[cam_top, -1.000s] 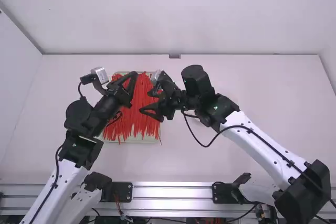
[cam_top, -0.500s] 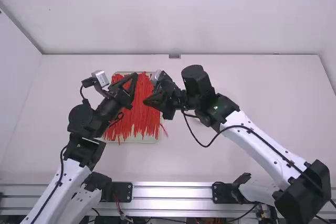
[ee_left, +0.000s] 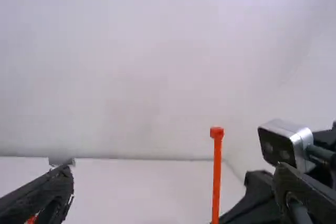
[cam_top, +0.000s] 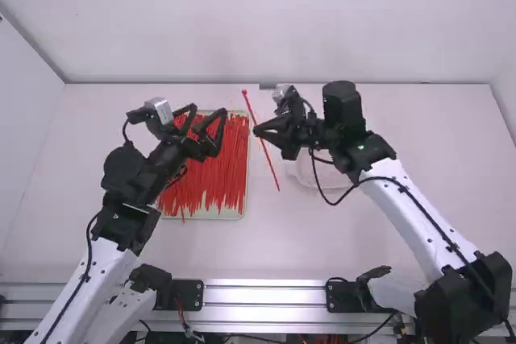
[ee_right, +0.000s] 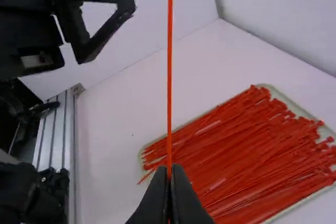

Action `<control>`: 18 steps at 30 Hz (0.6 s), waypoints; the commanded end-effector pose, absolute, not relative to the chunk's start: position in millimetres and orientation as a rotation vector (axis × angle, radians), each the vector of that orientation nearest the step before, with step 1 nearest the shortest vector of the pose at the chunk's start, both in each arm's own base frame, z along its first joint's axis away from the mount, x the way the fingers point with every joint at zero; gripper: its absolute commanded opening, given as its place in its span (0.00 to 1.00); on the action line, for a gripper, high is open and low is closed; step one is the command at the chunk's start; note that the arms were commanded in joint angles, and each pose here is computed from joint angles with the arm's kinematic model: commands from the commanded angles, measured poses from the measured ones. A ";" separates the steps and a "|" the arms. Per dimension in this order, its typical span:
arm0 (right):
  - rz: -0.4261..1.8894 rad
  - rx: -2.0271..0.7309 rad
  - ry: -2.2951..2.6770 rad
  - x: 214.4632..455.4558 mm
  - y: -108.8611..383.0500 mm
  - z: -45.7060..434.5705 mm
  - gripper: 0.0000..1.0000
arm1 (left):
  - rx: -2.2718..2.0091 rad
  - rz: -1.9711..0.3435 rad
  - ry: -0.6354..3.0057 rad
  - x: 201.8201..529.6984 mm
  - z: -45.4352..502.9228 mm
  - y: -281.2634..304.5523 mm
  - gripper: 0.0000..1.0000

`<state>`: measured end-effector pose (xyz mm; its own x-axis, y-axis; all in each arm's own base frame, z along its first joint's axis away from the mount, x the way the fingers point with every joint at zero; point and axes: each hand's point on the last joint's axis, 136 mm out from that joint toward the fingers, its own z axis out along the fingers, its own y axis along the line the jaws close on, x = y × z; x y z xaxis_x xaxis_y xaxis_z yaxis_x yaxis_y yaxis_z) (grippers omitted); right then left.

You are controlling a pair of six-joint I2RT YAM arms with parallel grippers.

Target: Fasten the cable tie

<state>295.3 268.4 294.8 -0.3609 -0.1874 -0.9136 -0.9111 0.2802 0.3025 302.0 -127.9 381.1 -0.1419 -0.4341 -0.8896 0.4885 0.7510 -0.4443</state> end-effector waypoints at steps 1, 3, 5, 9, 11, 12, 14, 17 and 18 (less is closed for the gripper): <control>1.199 -1.108 1.577 284.0 260.2 324.4 0.00 | 0.223 -0.750 1.457 294.1 415.3 -141.0 0.99; 1.192 -1.108 1.549 287.8 252.6 328.3 0.00 | 0.277 -0.725 1.468 297.1 419.8 -145.7 0.99; 1.185 -1.100 1.520 293.0 243.4 333.8 0.00 | 0.333 -0.708 1.492 303.1 421.7 -152.2 0.99; 1.191 -1.087 1.465 298.7 229.6 346.3 0.00 | 0.508 -0.724 1.508 308.2 421.7 -173.8 0.99; 1.186 -1.073 1.454 302.5 223.5 350.8 0.00 | 0.580 -0.747 1.507 310.1 420.8 -183.7 0.99; 1.190 -1.069 1.451 303.1 221.3 352.4 0.00 | 0.616 -0.756 1.499 309.8 421.0 -188.0 0.99; 1.194 -1.082 1.423 302.1 217.0 356.1 0.00 | 0.715 -0.786 1.472 308.5 419.8 -199.5 0.99; 1.205 -1.102 1.397 298.6 216.6 358.7 0.00 | 0.782 -0.820 1.428 305.1 422.7 -207.9 0.99; 1.202 -1.104 1.390 298.7 216.9 360.0 0.00 | 0.801 -0.843 1.408 302.3 425.2 -210.8 0.99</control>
<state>309.1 215.0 340.3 -0.1771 -0.0582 -0.9825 -0.9728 0.1618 0.1658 323.6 -197.9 405.0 -0.0991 -0.0408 -0.9942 0.7931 0.6002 -0.1037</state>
